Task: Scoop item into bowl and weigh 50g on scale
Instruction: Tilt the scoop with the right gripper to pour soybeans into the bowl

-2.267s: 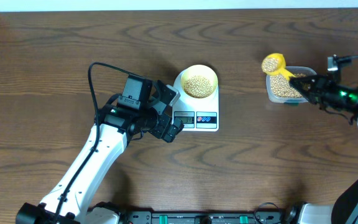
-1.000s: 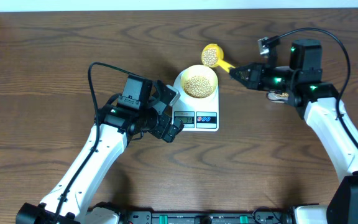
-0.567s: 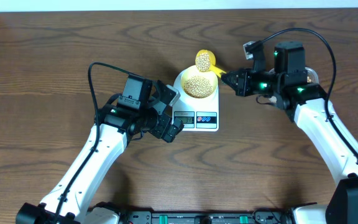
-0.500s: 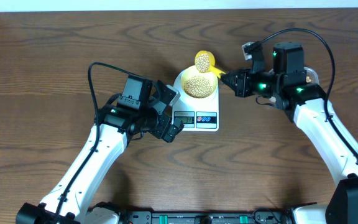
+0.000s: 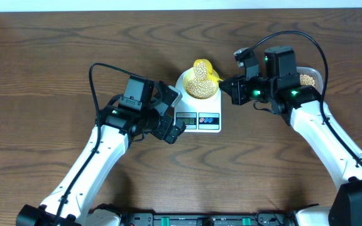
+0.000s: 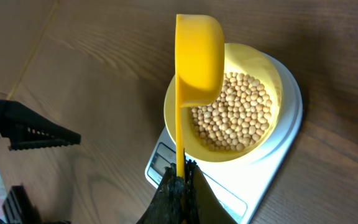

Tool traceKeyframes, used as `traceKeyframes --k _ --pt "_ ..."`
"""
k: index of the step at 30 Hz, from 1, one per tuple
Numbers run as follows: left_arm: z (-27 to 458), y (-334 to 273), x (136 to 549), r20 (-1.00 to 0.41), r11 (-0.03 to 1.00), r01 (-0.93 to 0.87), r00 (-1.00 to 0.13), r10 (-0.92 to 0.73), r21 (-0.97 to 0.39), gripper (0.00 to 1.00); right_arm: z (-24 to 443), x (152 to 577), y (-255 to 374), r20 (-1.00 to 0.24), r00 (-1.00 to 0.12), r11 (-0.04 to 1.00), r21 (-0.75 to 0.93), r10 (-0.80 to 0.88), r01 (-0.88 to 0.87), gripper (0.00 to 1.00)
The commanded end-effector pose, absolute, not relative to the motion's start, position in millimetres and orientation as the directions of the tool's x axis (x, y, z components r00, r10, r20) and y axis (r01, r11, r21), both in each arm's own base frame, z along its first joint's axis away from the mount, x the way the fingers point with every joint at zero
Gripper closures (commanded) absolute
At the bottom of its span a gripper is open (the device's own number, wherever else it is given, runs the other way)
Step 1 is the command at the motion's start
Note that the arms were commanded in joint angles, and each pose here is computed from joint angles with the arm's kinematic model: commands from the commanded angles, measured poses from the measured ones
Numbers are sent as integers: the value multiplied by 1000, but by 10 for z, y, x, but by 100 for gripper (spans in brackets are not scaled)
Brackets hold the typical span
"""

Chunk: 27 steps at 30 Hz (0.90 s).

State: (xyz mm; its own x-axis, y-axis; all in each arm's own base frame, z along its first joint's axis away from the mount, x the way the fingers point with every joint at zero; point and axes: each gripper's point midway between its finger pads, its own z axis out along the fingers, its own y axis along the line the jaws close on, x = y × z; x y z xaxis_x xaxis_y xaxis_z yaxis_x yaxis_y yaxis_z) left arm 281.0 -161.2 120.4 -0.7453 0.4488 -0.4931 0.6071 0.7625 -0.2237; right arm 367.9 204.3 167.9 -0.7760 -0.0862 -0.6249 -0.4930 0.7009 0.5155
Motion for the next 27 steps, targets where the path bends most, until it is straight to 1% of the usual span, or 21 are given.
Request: traceKeyframes --k 1,6,10,27 --pt "1178 -1592 2824 -487 765 608 -745 456 -214 2 1681 3713 2057 -648 -753 707 479 -116 -520 99" --pt "1178 -1593 2824 -487 764 608 -745 456 -214 2 1642 3773 1985 -656 -746 746 437 -119 -503 99" --pt "1178 -1593 2824 -487 764 608 -745 456 -214 2 1637 3781 1975 -679 -717 744 396 -158 -539 99" --pt "1178 -1592 2824 -487 765 608 -745 456 -214 2 1626 3781 1964 -696 -690 739 356 -199 -572 99"
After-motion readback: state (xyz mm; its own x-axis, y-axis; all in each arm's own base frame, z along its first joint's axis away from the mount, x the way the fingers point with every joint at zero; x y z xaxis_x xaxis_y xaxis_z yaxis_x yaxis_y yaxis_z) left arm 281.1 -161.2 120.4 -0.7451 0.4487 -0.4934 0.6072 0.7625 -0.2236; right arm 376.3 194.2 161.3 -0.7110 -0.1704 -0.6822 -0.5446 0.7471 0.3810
